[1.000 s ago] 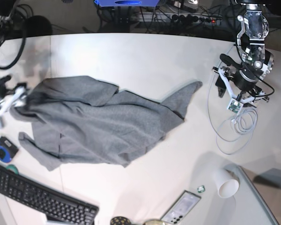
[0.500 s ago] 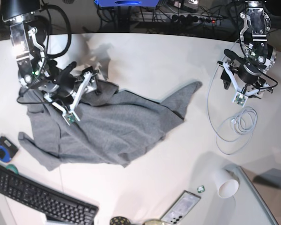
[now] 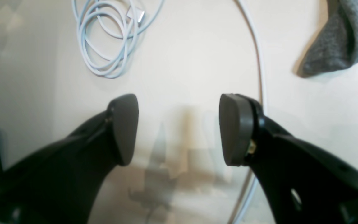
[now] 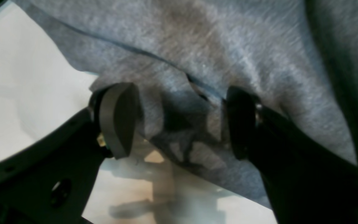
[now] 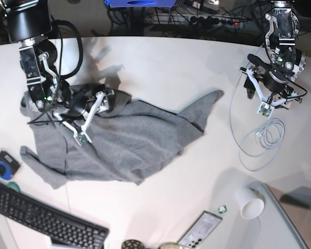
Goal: Layout the t-shirt on the table in an organized manner, then fold the t-shirt properly
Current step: 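Grasp the shirt near the right gripper's side with the right gripper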
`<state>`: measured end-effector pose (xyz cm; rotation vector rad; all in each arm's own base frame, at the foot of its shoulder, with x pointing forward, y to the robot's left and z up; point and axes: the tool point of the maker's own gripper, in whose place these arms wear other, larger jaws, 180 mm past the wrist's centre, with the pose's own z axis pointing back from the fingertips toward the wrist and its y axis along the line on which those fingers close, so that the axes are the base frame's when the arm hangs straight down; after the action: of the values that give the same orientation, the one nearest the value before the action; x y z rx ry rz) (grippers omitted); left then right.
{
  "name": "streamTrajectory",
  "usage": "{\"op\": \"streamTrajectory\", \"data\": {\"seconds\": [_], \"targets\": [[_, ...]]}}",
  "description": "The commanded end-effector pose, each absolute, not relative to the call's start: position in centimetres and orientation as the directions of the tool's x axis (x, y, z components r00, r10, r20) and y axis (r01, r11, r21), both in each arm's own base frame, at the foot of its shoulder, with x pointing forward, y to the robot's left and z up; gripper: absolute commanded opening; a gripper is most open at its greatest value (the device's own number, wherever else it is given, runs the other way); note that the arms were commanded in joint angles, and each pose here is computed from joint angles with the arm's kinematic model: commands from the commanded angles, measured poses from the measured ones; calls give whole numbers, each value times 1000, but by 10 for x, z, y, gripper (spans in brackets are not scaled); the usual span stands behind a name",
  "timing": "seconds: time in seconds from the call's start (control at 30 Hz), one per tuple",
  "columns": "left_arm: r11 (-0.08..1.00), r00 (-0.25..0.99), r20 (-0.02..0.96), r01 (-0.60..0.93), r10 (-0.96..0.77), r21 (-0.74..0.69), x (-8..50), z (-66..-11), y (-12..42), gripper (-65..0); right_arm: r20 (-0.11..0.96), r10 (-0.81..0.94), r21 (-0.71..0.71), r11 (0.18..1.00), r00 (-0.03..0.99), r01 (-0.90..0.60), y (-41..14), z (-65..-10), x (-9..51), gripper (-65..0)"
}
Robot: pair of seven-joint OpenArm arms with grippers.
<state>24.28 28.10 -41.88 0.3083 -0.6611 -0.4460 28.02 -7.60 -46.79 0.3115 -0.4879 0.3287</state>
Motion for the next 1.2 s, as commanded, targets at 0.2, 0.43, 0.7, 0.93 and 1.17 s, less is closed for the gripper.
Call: {"op": "streamTrajectory", "data": {"seconds": [0.2, 0.43, 0.7, 0.93, 1.17], "targets": [[854, 677, 540, 283, -500, 436, 253, -407, 286, -260, 541, 237, 219, 887, 807, -407, -65, -457, 289, -621], [861, 699, 523, 285, -487, 421, 247, -418, 289, -260, 561, 248, 221, 875, 790, -431, -58, -443, 263, -636], [862, 701, 522, 285, -486, 419, 247, -419, 289, -260, 569, 240, 219, 878, 786, -427, -60, -436, 257, -599], [861, 700, 522, 285, -487, 420, 246, -418, 289, -260, 548, 206, 259, 880, 811, -398, -47, -447, 282, -275], [862, 705, 516, 289, -486, 417, 243, -421, 289, -260, 526, 174, 277, 891, 833, -361, -51, -470, 284, -384]]}}
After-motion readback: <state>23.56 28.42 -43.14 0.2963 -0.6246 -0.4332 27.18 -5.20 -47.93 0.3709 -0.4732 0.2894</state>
